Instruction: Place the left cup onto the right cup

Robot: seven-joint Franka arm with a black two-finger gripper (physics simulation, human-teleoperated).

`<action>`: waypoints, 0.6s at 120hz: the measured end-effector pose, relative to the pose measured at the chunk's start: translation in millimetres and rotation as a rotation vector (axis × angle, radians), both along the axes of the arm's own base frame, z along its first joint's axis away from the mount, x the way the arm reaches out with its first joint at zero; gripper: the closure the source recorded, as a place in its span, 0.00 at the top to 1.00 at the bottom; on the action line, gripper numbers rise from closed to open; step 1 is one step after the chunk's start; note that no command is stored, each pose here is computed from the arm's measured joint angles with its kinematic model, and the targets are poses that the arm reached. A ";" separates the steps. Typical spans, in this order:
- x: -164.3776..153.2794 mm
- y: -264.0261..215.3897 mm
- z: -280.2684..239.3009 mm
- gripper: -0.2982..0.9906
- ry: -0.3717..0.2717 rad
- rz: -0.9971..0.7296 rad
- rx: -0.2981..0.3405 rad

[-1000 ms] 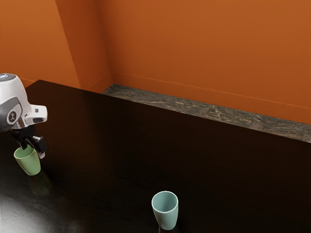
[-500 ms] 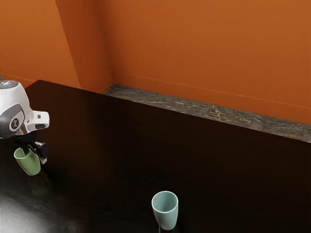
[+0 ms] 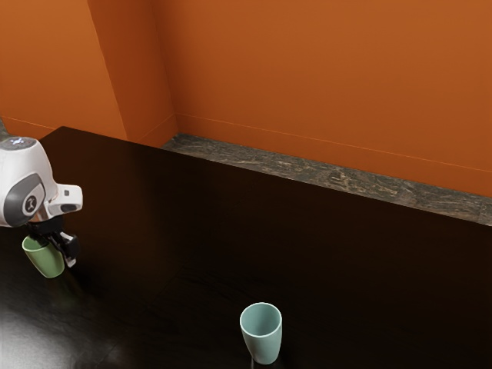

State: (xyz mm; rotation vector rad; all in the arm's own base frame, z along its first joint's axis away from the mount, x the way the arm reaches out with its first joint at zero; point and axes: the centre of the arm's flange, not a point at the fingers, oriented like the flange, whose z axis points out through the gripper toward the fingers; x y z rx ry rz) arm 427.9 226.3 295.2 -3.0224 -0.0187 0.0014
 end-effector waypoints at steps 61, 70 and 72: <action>-3.4 7.6 -0.4 0.27 -0.003 0.017 0.001; -4.0 8.6 -0.5 0.23 -0.003 0.020 0.001; -4.1 8.7 -0.5 0.22 -0.003 0.020 0.001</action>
